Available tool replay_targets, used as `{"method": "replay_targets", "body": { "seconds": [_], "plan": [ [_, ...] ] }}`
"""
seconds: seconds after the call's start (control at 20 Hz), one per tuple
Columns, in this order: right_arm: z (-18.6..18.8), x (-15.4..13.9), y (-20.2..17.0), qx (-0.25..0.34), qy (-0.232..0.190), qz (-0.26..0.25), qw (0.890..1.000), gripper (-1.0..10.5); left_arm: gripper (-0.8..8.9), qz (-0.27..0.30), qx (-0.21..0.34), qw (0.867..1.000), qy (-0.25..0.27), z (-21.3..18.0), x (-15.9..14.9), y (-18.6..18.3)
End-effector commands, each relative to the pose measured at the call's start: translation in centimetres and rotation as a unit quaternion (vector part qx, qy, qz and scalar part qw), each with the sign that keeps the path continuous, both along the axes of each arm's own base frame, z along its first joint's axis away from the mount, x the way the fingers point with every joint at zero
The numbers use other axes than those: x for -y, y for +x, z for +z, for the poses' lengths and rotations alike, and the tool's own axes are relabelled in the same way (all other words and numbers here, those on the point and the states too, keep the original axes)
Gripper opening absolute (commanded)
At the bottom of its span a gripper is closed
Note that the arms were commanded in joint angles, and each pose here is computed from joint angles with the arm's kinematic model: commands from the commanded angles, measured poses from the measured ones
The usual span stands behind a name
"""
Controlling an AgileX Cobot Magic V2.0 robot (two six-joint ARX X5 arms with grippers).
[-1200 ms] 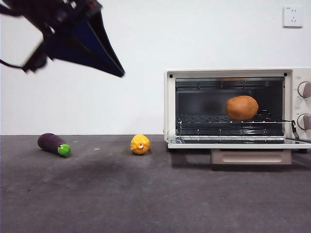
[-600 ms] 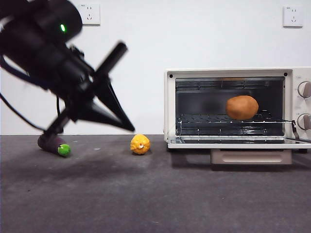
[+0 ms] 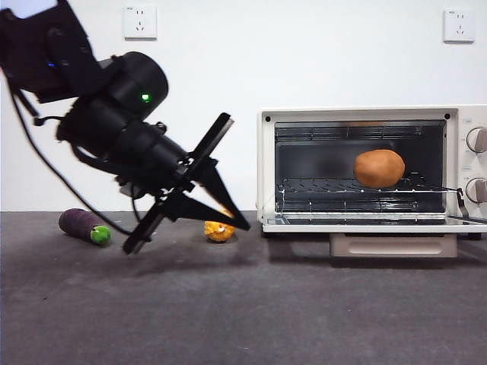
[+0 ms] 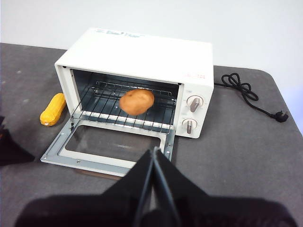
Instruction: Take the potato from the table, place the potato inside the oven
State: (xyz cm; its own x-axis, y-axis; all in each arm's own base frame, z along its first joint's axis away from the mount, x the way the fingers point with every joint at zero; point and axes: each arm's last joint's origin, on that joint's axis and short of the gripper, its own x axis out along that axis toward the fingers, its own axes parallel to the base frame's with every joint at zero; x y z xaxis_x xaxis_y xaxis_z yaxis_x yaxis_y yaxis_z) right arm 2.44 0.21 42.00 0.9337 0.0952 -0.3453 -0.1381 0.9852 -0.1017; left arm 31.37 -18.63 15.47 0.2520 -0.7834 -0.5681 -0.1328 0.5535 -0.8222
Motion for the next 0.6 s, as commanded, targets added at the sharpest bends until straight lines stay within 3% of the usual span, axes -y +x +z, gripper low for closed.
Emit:
{"method": "replay_targets", "body": {
  "seconds": [0.05,0.15,0.6],
  "plan": [
    [0.2,0.0,-0.2,0.008,-0.001,0.002,1.0,-0.1,-0.05,0.018,-0.023,0.999,0.019,-0.6,0.5,0.4],
    [0.2,0.0,-0.2,0.007,-0.002,0.001,1.0,-0.1,-0.05,0.037,-0.032,0.998,0.048,-0.8,0.4,0.5],
    [0.5,0.0,-0.1,0.023,0.002,0.002,1.0,-0.1,-0.05,0.04,-0.053,0.997,0.033,-2.3,1.6,0.6]
  ]
}}
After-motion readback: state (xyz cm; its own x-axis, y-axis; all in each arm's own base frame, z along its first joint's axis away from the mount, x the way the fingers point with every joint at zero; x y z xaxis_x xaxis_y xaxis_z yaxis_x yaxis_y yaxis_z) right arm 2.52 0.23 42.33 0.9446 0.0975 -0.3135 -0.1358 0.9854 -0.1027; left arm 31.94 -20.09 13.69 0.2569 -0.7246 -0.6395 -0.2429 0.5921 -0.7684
